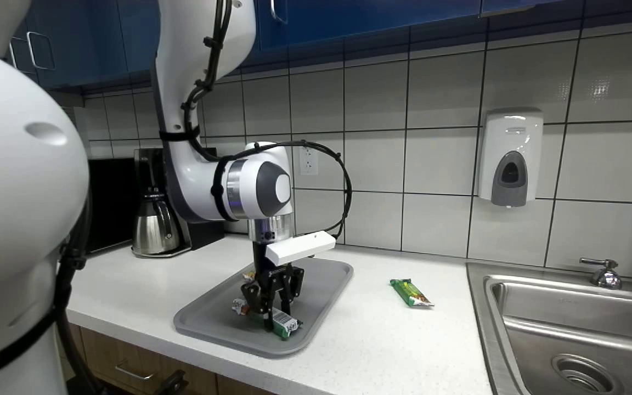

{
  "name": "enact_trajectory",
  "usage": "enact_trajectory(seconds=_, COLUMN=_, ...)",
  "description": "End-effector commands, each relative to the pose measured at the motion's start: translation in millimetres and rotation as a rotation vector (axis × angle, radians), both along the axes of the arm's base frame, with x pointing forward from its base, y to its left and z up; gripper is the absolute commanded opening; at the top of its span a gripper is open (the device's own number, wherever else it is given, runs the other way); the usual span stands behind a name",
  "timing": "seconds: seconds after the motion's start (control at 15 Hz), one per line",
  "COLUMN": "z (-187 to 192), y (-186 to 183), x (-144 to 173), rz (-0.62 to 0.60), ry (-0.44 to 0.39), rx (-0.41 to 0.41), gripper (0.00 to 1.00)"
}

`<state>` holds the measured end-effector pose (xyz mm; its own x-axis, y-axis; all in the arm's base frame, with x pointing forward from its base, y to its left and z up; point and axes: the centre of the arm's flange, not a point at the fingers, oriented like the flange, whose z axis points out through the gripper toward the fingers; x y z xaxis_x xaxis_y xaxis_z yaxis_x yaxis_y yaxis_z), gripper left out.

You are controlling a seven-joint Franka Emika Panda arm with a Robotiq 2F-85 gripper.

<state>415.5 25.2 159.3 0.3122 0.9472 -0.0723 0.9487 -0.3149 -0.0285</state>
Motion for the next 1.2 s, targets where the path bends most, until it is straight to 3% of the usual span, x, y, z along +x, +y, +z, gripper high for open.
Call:
enact_trajectory(seconds=0.0, z=5.7, y=-4.2, x=3.9, rz=0.023, ry=-0.025, rx=0.006, gripper=0.16)
enact_trajectory(seconds=1.13, z=77.4, y=-35.4, x=43.3, rz=-0.152, ry=-0.084, rx=-0.012, gripper=0.15)
